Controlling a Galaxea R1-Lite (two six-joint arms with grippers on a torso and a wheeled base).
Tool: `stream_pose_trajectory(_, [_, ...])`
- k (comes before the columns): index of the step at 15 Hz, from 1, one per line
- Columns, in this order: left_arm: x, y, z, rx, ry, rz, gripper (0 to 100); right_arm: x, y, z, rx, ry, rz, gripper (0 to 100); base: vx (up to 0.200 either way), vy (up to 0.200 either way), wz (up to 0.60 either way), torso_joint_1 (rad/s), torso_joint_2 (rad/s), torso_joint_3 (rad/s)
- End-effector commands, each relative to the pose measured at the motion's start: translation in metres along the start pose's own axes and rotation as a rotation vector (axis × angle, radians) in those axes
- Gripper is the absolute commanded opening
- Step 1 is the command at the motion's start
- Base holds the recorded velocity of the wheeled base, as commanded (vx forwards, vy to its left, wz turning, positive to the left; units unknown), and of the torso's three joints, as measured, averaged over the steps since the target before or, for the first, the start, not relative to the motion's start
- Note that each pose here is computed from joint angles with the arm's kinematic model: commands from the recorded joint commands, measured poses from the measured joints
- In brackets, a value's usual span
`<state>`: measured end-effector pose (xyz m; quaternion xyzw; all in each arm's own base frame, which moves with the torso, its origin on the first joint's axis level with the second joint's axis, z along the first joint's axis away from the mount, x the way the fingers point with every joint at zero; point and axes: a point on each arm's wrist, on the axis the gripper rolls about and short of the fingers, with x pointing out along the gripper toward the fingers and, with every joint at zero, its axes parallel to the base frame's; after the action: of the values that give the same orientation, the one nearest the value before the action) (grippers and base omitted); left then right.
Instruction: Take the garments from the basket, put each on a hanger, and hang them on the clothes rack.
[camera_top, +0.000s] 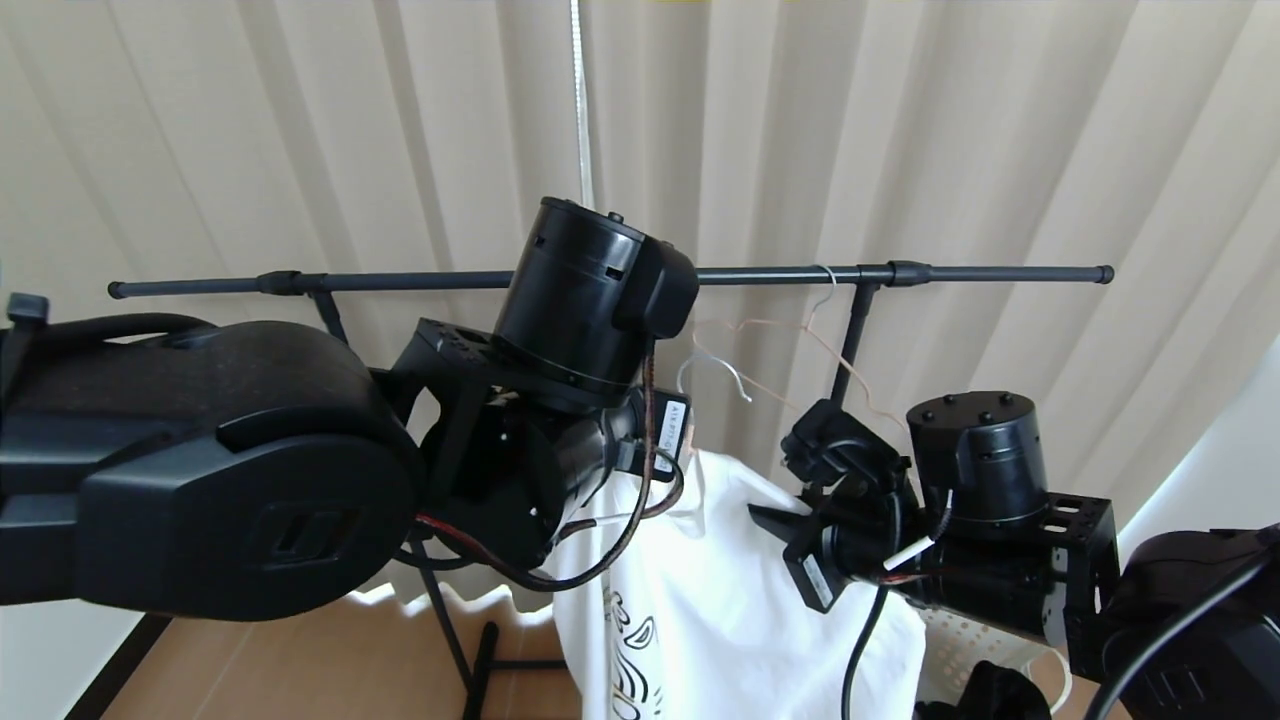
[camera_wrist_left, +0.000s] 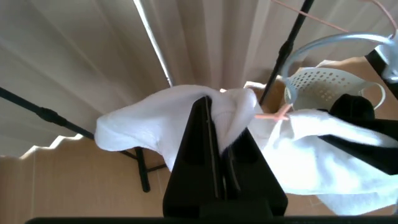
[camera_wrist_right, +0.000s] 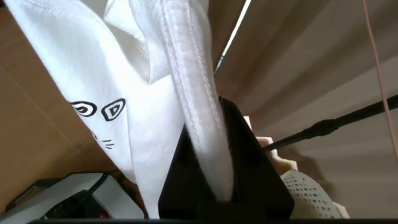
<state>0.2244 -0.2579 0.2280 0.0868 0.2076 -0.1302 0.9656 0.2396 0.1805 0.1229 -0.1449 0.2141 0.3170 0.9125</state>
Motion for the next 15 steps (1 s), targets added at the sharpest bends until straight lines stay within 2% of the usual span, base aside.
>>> stream_pose_trajectory(1, [-0.007, -0.005, 0.002, -0.011, -0.015, -0.022, 0, 0.008, 0.003, -0.002, 0.030, -0.020, 0.005, 0, 0.000, 0.000, 0.00, 0.000, 0.00, 0.000])
stream_pose_trajectory(8, [-0.007, -0.007, 0.002, -0.014, -0.018, -0.023, 0, 0.006, 0.001, 0.011, 0.104, -0.178, 0.002, 0, 0.000, 0.000, 0.00, 0.000, 0.00, 0.000])
stream_pose_trajectory(12, [-0.007, -0.006, 0.001, -0.013, -0.018, -0.015, 0, -0.002, 0.001, 0.013, 0.103, -0.261, 0.036, 0, 0.000, 0.000, 0.00, 0.000, 0.00, 0.000])
stream_pose_trajectory(15, [-0.003, -0.005, -0.004, -0.004, -0.005, 0.014, 0, -0.004, 0.000, 0.016, 0.104, -0.293, 0.031, 0, 0.000, 0.000, 0.00, 0.000, 0.00, 0.000])
